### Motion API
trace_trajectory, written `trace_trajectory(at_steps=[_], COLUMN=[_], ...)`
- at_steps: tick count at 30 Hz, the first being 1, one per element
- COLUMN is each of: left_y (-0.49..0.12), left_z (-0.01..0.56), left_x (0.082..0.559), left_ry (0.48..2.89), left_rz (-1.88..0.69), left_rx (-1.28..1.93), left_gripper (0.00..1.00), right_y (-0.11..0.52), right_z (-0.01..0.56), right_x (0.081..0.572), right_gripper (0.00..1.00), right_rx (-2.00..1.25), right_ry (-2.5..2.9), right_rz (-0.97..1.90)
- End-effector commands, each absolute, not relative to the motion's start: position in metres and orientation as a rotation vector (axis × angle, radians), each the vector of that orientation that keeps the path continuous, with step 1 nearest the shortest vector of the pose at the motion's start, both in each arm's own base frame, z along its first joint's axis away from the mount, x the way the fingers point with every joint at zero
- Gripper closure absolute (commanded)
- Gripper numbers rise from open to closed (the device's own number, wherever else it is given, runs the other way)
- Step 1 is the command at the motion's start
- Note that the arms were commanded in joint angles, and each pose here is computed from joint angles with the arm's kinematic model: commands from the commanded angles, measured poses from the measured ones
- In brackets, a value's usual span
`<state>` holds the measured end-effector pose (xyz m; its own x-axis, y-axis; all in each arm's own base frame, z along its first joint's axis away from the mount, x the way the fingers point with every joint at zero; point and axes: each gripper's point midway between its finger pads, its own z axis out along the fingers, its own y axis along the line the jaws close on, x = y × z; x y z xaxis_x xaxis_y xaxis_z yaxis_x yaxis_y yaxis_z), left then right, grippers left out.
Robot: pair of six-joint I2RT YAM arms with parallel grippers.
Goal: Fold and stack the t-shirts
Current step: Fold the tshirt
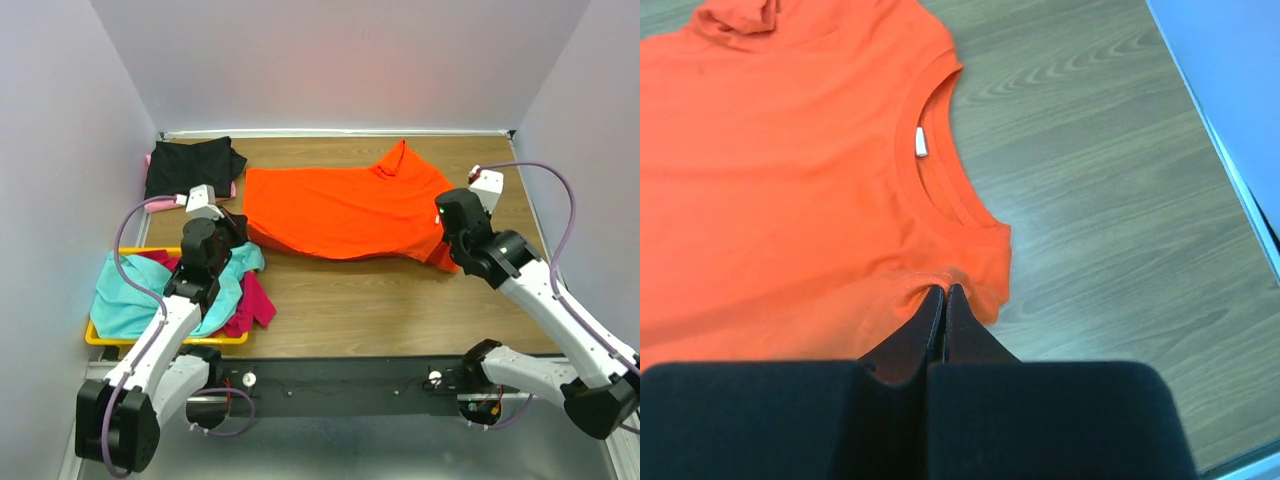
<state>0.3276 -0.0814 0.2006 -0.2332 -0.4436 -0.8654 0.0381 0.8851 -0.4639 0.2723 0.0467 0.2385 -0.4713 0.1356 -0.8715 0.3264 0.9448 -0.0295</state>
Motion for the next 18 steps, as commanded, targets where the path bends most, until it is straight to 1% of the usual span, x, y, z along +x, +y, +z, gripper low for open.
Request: trace_trajectory(at_steps=[1,9,14,18], left_y=[-0.083,-0.082,-0.071,-0.061], left_z=[0.195,0.176,0.163,0.149], left_x=[0.342,0.372,0.383,0.391], left_ry=[1.760,1.808,1.837,1.858], left_rz=[-0.444,-0.393,-0.347,-0.318], left_rx=[-0.321,-0.341,-0.372,-0.395], left_gripper=[1.00,1.00,1.00,1.00], right_y=[0.046,0.058,0.056,0.042], right_z=[0.251,0.240,0.213,0.193], right_x=[0.296,0.344,0.376,0.396], right_gripper=[0.99,0.99,0.99,0.99], right_rx=[0.367,0.348,0.322,0.335], right_ry=[1.997,2.017,2.089,2.134], right_rz=[-0.302,-0.365,-0.391,-0.431])
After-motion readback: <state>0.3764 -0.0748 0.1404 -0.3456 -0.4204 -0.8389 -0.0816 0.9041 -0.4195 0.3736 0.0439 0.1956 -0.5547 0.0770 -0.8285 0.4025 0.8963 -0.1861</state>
